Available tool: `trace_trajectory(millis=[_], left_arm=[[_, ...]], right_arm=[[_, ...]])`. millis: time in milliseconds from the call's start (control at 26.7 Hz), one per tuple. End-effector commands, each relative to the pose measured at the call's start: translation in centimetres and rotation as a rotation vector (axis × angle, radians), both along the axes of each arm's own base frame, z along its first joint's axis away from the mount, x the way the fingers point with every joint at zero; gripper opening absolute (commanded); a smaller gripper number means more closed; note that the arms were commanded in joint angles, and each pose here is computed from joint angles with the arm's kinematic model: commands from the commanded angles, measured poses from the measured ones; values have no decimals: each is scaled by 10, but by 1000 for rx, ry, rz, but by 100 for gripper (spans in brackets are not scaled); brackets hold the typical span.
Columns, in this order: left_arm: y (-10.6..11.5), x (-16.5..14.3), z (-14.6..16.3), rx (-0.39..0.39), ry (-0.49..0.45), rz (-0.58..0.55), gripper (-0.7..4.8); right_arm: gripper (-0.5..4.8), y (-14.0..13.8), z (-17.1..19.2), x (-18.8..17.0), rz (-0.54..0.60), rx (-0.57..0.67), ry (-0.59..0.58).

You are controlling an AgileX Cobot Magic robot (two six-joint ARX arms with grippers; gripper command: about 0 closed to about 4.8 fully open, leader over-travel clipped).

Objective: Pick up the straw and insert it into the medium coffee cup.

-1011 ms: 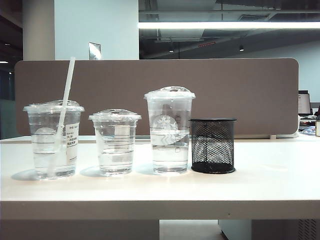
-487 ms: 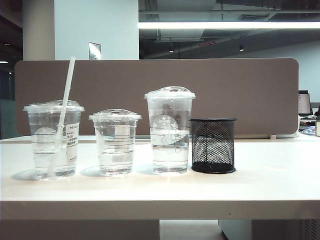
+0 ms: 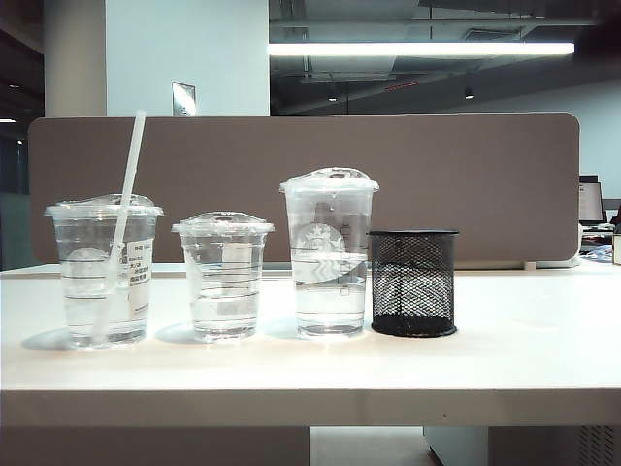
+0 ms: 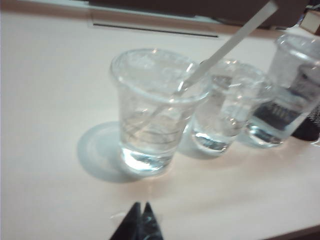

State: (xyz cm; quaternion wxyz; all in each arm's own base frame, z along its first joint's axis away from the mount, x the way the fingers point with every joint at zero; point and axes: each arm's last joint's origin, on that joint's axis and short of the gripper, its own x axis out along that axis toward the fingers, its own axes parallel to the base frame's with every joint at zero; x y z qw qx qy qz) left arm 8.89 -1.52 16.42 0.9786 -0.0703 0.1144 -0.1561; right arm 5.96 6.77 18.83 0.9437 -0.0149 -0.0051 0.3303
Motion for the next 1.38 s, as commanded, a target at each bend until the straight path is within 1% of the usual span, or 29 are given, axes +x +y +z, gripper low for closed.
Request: trace_trajectory(millis=[37,150,449,599,674,749,861,936,1011,1048,1123,1198,1235,1310,1385], left_arm=[[1,2,-6,14,11,58,-3],[2,3,-12,23,31,83,-3],[2,3,-13,21,32,78,-3],[2,3,-13,21,32,78,-3],[2,3,-13,21,32,78,-3],[2,3,-13,21,32,78,-3],[2,3,-13,21,32,78,-3],[2,3,-13,22,32,79,-3],[2,3,-13,21,32,78,-3],[2,3,-13,22,32,79,-3],[2,3,-13,22,32,78,-3],[2,3,-13,22,32,78,-3],[2,3,-13,22,32,78,-3],[2,3,-13,22,32,78,-3],[2,3,-13,21,32,79,-3]], right_arm=[[-6,5,-11,0,109,-20,20],[-6,7,-21,0,156,-40,38],[-5,8,-31,0,156,-93,84],[-5,8,-31,0,155,-95,83],[-5,7,-32,1,120,-143,49],[-5,6,-32,1,121,-141,48],[-5,1,-31,7,39,-127,46],[-5,-4,-33,13,-14,-100,68],[-5,-15,-35,22,-81,-84,85],[-5,-25,-36,27,-141,-76,98],[-5,-35,-37,31,-201,-63,114],[-5,-49,-38,35,-307,-50,131],[-5,-56,-39,36,-378,-48,144],[-5,-62,-39,36,-448,-43,145],[-5,-64,-39,36,-484,-44,146]])
